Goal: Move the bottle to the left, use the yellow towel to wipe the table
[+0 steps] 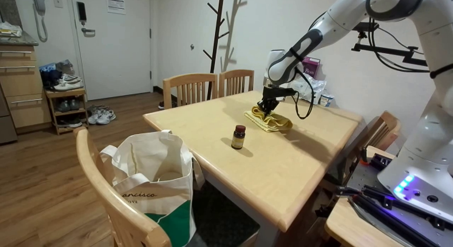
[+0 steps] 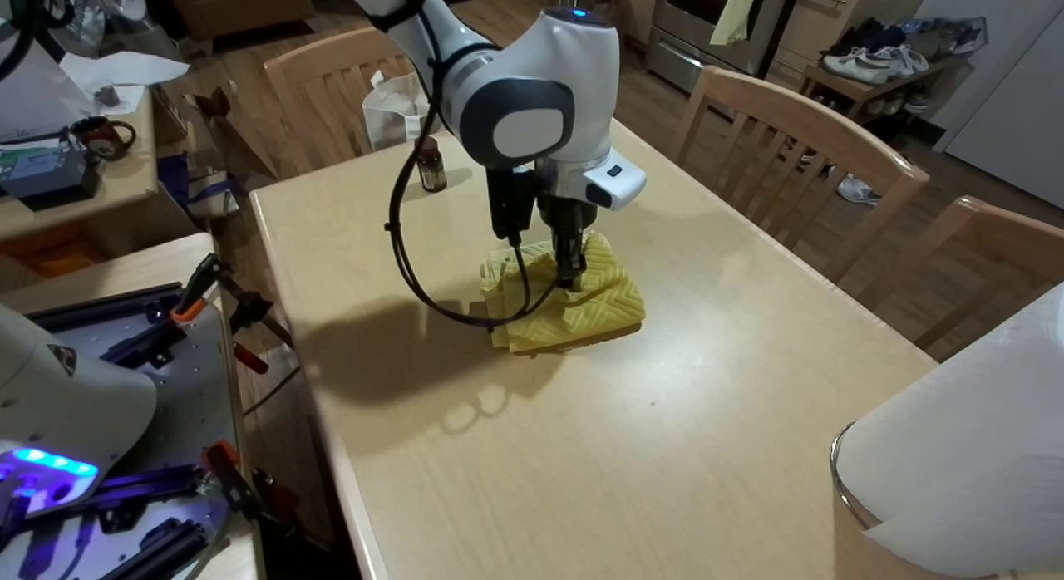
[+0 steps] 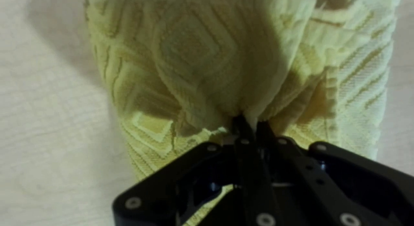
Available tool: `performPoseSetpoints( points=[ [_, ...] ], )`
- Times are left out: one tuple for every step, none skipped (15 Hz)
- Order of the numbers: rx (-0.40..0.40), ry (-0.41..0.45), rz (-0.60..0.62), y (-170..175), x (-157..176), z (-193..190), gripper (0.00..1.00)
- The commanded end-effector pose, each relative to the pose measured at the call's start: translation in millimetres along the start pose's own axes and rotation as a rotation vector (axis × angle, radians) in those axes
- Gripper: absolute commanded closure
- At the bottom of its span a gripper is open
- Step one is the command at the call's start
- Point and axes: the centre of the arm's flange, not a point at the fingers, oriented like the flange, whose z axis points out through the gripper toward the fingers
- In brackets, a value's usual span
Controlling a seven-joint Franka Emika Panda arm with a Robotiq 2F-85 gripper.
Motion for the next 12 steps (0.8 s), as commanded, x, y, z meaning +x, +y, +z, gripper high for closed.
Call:
performPoseSetpoints(
  points=[
    [0.047,-0.006,-0.030,-15,-25,2,0.98],
    [0.053,0.008,-0.085,-36,-30,-4,0.98],
    [0.071,0.018,-0.143,-54,-37,-8,0.98],
    [0.091,0.027,-0.200,-73,-45,-13,0.98],
    [0.102,0.033,-0.249,-94,-53,-19,0.98],
    [0.110,0.037,-0.301,-111,-62,-22,0.98],
    [0.122,0.036,-0.354,-128,-72,-25,0.98],
    [0.126,0.031,-0.407,-140,-83,-27,0.98],
    [0.134,0.027,-0.461,-154,-91,-26,0.98],
    [0.140,0.012,-0.513,-159,-98,-25,0.98],
    [0.141,0.002,-0.534,-163,-101,-22,0.98],
    [0.132,-0.010,-0.534,-162,-102,-16,0.98]
  ],
)
